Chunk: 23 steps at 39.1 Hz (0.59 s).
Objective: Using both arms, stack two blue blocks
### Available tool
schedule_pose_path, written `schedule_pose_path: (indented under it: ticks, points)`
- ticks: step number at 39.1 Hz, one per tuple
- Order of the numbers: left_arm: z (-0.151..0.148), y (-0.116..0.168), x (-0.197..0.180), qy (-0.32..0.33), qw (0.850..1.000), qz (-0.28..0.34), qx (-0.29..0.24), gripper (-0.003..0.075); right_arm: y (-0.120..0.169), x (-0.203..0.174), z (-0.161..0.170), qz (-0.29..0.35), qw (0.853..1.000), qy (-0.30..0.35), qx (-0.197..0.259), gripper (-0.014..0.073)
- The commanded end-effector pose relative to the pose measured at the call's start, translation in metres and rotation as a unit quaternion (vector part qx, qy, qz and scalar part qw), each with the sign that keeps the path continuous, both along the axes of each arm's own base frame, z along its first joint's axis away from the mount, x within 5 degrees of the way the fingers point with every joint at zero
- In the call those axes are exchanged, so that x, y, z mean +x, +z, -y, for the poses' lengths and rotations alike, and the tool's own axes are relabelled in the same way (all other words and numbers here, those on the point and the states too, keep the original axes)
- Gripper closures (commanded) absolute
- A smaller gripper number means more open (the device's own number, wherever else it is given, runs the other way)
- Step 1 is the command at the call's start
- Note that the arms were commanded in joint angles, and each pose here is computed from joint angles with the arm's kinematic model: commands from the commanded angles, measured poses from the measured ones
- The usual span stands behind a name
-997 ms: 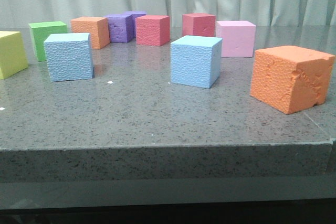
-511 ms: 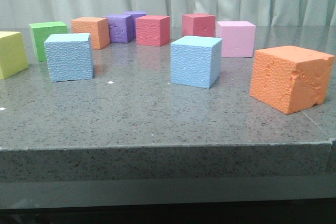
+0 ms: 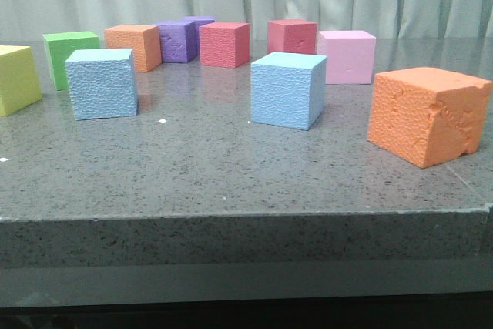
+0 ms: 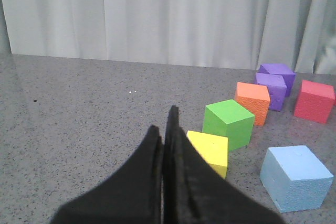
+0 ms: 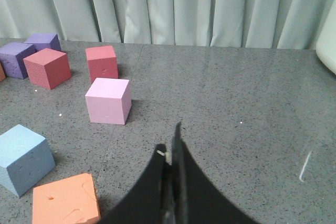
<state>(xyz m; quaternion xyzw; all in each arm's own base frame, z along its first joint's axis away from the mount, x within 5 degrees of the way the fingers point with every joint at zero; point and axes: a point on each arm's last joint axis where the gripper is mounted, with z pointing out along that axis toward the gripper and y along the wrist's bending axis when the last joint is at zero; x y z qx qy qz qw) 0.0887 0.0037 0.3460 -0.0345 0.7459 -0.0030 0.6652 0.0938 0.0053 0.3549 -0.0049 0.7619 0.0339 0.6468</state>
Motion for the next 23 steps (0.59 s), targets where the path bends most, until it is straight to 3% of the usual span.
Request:
schedule_pose_path:
  ticks: [1,5,7,11,13,15,20,23]
  points:
    - [-0.0006,0.0183,0.0022,0.003,0.998,0.055,0.003,0.0740,0.0173,0.0006,0.0016,0.051,0.999,-0.008,-0.010,0.0659]
    - [-0.0007,0.0193,0.0025,0.003,0.998,0.060,0.003,0.0720,0.0173,0.0006,0.0016,0.051,0.999,-0.008,-0.010,0.0658]
    - [-0.0007,0.0207,0.0025,0.003,0.998,0.068,0.004,0.0644,0.0173,0.0006,0.0016,0.051,0.999,-0.008,-0.010,0.0637]
    - [-0.0009,0.0237,0.0024,0.004,0.996,0.084,0.005,0.0304,0.0173,0.0006,0.0016,0.051,0.999,-0.008,-0.010,0.0494]
    - [-0.0009,0.0249,0.0023,0.004,0.996,0.091,0.005,0.0134,0.0173,0.0006,0.0016,0.051,0.999,-0.008,-0.010,0.0382]
    - [-0.0010,0.0256,0.0022,0.005,0.995,0.095,0.005,0.0026,0.0173,0.0006,0.0016,0.051,0.999,-0.008,-0.010,0.0245]
    - [-0.0010,0.0269,0.0021,0.005,0.995,0.102,0.005,0.0054,0.0173,0.0006,0.0016,0.051,0.999,-0.008,-0.010,-0.0053]
    - [-0.0010,0.0271,0.0021,0.005,0.995,0.102,0.005,0.0078,0.0173,0.0006,0.0016,0.051,0.999,-0.008,-0.010,-0.0055]
